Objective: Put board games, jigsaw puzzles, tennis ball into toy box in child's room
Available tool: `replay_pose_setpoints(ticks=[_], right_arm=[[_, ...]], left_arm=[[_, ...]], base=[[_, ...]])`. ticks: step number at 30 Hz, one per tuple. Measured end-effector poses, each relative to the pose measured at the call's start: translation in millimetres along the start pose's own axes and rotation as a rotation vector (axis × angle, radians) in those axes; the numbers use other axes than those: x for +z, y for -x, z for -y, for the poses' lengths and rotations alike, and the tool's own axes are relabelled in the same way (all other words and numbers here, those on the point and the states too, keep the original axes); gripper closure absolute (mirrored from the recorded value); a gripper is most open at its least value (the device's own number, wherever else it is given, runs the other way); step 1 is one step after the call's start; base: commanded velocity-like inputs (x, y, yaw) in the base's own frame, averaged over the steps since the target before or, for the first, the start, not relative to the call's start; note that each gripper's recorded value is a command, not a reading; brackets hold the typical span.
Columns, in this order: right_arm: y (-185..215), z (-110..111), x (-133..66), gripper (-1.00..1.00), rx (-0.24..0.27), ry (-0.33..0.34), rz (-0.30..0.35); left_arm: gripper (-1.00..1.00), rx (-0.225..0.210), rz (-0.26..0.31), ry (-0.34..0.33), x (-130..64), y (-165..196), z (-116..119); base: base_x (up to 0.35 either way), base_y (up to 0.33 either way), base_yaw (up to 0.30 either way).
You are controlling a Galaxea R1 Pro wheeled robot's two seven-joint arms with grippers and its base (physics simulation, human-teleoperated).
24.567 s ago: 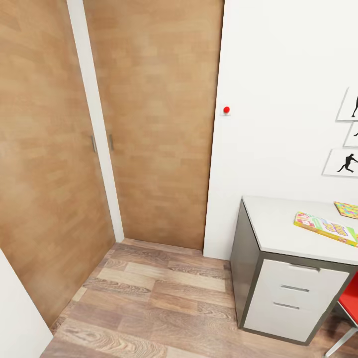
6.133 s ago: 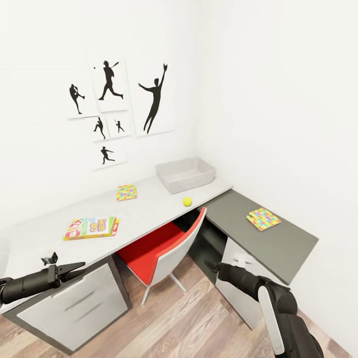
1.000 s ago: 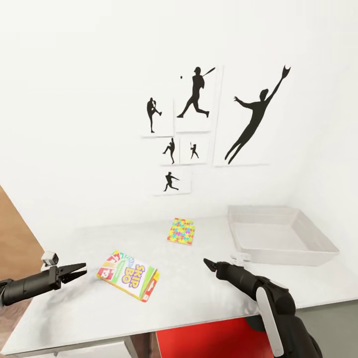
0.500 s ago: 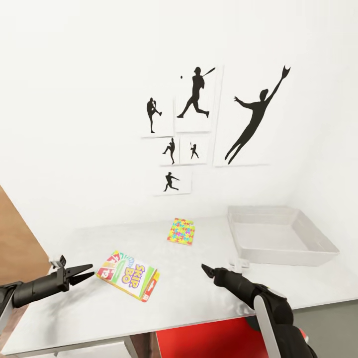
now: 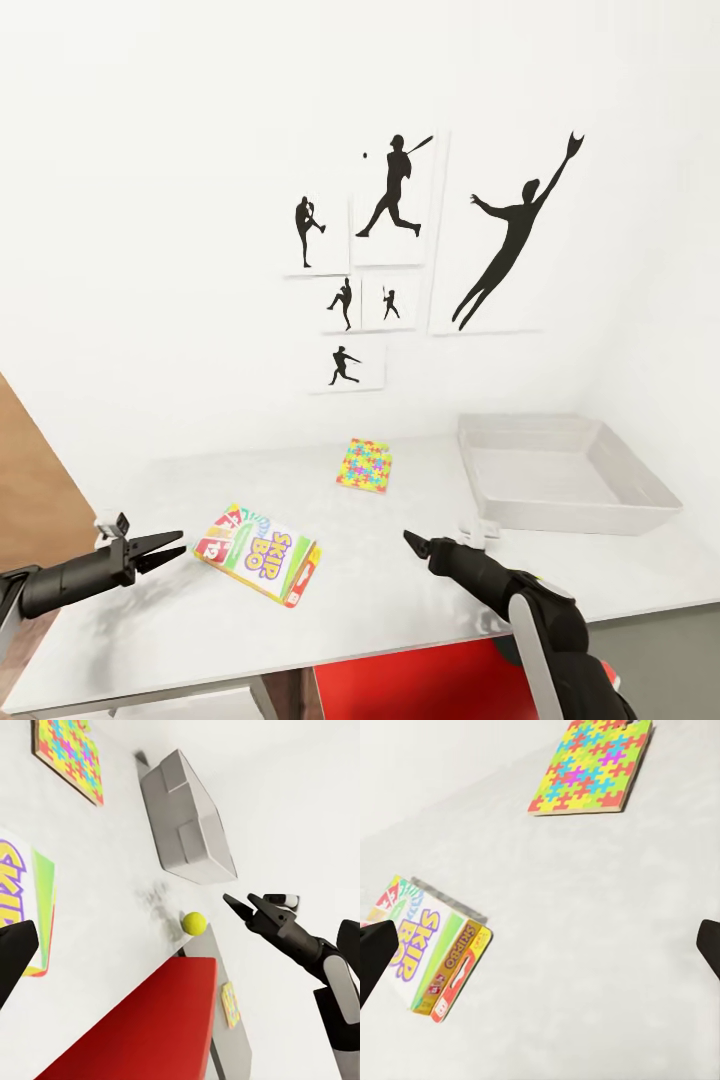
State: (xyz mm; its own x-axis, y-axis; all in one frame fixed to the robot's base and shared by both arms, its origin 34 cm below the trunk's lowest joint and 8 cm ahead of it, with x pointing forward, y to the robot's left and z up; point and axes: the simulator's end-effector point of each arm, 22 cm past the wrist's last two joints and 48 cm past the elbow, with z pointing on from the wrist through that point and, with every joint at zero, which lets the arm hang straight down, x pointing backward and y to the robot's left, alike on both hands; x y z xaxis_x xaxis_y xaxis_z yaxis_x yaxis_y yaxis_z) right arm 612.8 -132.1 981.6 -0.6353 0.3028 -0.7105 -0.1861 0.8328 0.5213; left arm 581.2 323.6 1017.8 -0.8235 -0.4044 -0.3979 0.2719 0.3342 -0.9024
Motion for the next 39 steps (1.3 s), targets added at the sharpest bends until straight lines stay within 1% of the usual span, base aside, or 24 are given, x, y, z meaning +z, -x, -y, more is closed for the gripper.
replay_pose_setpoints(ticks=[5,11,18,26,29,30,31,34,39], right_arm=[[-1.1,-4.5,1.2,-1.0,-0.006,0.009,-0.005],[-3.9,-12.1,3.4,-1.0,-0.013,0.021,-0.017],[-6.7,-14.4,4.7,-1.0,-0.005,0.023,-0.042],[1.0,-18.4,7.3,-1.0,-0.004,0.028,-0.059],[7.2,-20.6,8.7,-1.0,-0.008,0.031,-0.054],[9.4,-21.3,9.1,-1.0,-0.01,0.032,-0.052],[11.6,-22.2,9.5,-1.0,-0.012,0.033,-0.05],[19.9,-24.6,11.2,-1.0,-0.019,0.037,-0.04],[27.0,-26.9,12.4,-1.0,-0.025,0.04,-0.035]], left_arm=[[-1.0,0.001,0.002,0.001,-0.6,0.9,0.2],[-1.0,0.017,0.005,0.001,-1.7,9.5,6.9],[-1.0,0.023,0.002,0.008,-4.0,17.7,14.7],[-1.0,0.031,-0.002,0.022,-9.7,26.9,22.9],[-1.0,0.034,-0.001,0.025,-11.5,31.0,26.8],[-1.0,0.099,-0.006,0.019,-9.1,44.7,52.6],[-1.0,0.111,-0.007,0.02,-9.2,47.0,56.3],[-1.0,0.125,-0.002,0.014,-8.1,53.9,62.5],[-1.0,0.134,0.001,0.008,-7.0,58.3,66.8]], base=[[0.0,0.0,0.0],[0.0,0.0,0.0],[0.0,0.0,0.0],[0.0,0.0,0.0],[0.0,0.0,0.0],[0.0,0.0,0.0],[0.0,0.0,0.0],[0.0,0.0,0.0],[0.0,0.0,0.0]])
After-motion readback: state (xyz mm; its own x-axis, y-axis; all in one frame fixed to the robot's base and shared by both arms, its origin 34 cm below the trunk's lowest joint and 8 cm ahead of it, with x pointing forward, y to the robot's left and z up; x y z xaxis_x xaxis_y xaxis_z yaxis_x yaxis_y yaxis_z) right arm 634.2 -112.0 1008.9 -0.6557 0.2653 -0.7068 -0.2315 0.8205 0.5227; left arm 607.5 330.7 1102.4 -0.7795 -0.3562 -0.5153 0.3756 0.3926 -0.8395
